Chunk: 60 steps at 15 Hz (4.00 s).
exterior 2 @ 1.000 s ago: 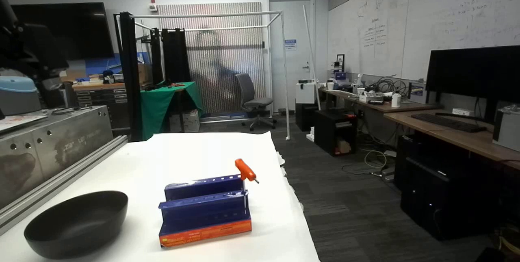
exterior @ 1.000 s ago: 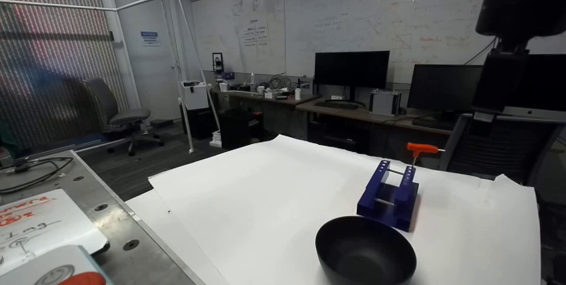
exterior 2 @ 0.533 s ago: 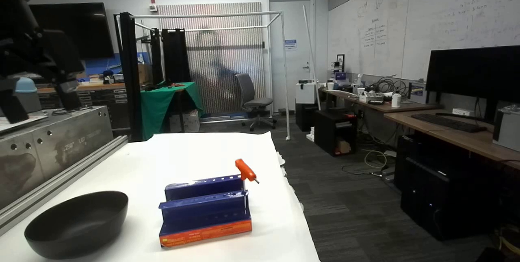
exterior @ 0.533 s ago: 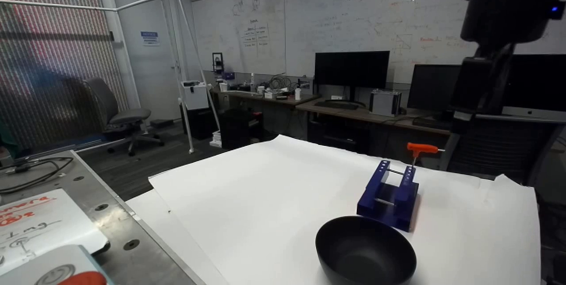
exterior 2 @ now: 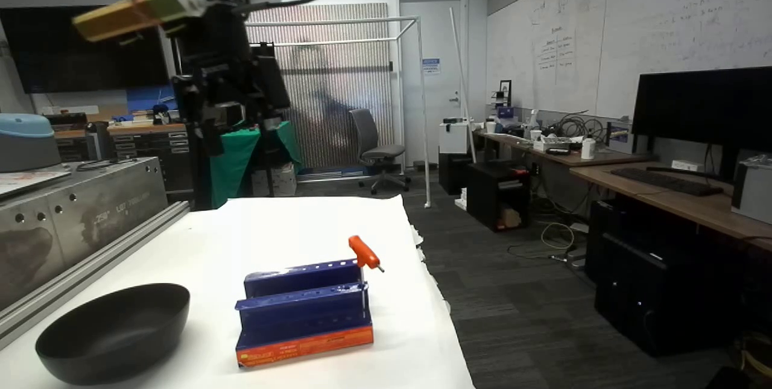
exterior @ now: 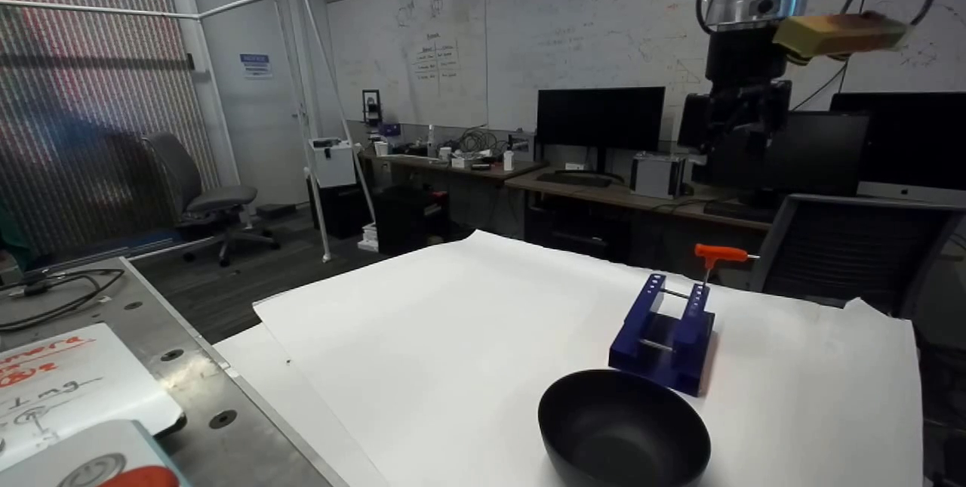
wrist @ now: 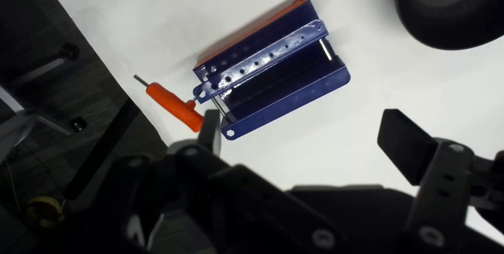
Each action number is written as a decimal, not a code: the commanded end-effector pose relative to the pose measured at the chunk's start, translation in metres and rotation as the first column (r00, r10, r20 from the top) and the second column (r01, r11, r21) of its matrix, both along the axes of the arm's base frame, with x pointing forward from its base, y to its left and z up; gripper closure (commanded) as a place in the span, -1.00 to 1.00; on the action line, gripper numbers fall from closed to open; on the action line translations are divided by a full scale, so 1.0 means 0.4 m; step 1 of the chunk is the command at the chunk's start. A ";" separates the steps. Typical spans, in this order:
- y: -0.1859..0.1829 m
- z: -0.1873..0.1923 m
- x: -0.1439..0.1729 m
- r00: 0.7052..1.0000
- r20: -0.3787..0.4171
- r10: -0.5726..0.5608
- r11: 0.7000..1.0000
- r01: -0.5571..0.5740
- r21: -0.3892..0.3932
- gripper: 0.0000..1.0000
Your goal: Put the orange object into the black bowl.
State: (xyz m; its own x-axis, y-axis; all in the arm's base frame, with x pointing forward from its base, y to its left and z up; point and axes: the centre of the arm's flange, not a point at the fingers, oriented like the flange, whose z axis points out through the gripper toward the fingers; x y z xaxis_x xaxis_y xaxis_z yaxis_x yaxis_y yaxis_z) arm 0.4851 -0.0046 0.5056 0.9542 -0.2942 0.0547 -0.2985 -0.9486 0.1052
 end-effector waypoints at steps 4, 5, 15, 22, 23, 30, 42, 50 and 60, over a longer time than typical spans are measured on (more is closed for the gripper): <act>-0.239 -0.051 0.212 0.984 -0.108 0.144 0.988 -0.135 0.080 -1.00; -0.271 -0.074 0.233 0.970 -0.144 0.196 0.979 -0.185 0.088 -1.00; -0.333 -0.294 0.300 0.813 -0.278 0.512 0.857 -0.464 0.224 -1.00; -0.360 -0.394 0.244 0.776 -0.306 0.551 0.831 -0.477 0.287 -1.00; -0.363 -0.406 0.234 0.772 -0.306 0.558 0.825 -0.478 0.301 -1.00; -0.351 -0.434 0.215 0.758 -0.302 0.578 0.809 -0.483 0.335 0.17; -0.306 -0.171 0.197 0.823 -0.242 0.514 0.857 -0.479 0.191 0.79; -0.104 0.030 0.197 0.837 -0.126 0.533 0.839 -0.503 0.207 0.78; 0.170 -0.171 0.222 0.792 -0.160 0.589 0.741 -0.451 0.497 0.78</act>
State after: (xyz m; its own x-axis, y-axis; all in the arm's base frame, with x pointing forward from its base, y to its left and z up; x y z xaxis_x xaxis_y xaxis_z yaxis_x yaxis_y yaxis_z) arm 0.5669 0.0454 0.4603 0.9174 0.3330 -0.2181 0.2696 -0.9229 -0.2750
